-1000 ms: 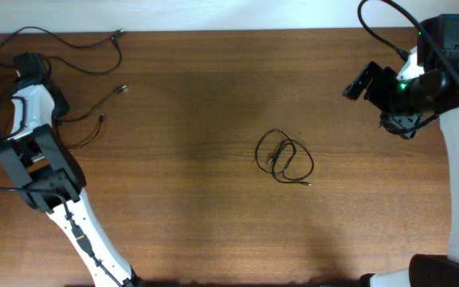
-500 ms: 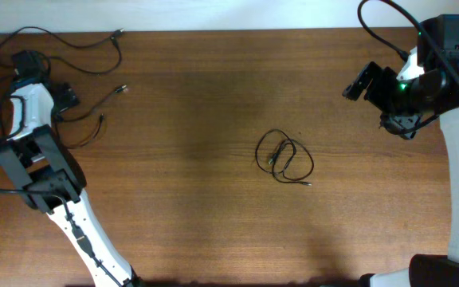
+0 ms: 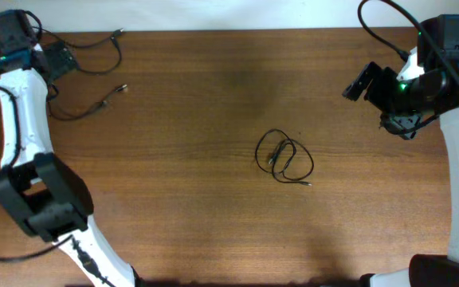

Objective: Untangle cables

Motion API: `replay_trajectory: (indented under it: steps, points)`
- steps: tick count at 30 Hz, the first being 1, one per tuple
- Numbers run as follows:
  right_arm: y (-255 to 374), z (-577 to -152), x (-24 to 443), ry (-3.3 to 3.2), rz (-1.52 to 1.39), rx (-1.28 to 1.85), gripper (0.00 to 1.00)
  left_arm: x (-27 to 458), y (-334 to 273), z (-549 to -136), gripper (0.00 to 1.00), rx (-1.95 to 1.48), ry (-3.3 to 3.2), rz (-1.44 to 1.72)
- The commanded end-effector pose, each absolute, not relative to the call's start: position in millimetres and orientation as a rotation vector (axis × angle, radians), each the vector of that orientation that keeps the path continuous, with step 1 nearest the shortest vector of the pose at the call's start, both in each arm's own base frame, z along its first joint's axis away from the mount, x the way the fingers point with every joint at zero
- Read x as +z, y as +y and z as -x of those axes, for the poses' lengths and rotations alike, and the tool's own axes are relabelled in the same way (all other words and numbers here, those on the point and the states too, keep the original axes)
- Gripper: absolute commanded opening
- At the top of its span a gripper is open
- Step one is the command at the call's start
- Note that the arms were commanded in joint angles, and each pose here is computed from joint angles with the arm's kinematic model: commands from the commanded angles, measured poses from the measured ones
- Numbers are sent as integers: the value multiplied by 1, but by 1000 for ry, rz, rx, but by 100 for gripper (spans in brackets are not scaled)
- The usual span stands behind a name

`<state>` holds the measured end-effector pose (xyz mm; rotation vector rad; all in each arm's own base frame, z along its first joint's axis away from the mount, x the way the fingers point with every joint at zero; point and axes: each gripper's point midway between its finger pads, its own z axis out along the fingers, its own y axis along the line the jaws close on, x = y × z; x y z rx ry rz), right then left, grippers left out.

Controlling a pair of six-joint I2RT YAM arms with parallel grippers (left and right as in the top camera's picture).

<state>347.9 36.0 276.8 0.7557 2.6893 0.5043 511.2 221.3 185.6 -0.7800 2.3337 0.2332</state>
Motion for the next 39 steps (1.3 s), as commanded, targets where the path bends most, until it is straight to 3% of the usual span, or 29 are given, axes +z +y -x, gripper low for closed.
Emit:
replay_trajectory:
  steps: [1,11,15,26,29,33,35,37,39]
  points:
    - [36,-347,276,2699,-750,486,98,206,218,-504,99,196,2282,848]
    - [36,-344,276,2707,-754,485,99,188,240,-477,99,385,2333,934]
    - [36,-345,276,2707,-754,484,98,153,236,-464,99,395,2416,949]
    - [36,-344,276,2712,-729,480,98,104,183,-470,99,57,2607,622]
    - [36,-344,276,2712,-729,480,99,115,145,-486,90,-221,2579,388]
    - [36,-344,276,2712,-729,480,99,128,117,-498,90,-398,2505,160]
    - [36,-345,276,2710,-729,480,98,131,112,-500,84,-439,2487,144]
    - [36,-345,276,2708,-728,481,99,133,107,-501,65,-468,2479,134]
    - [36,-346,276,2706,-727,482,99,132,104,-501,63,-459,2485,126]
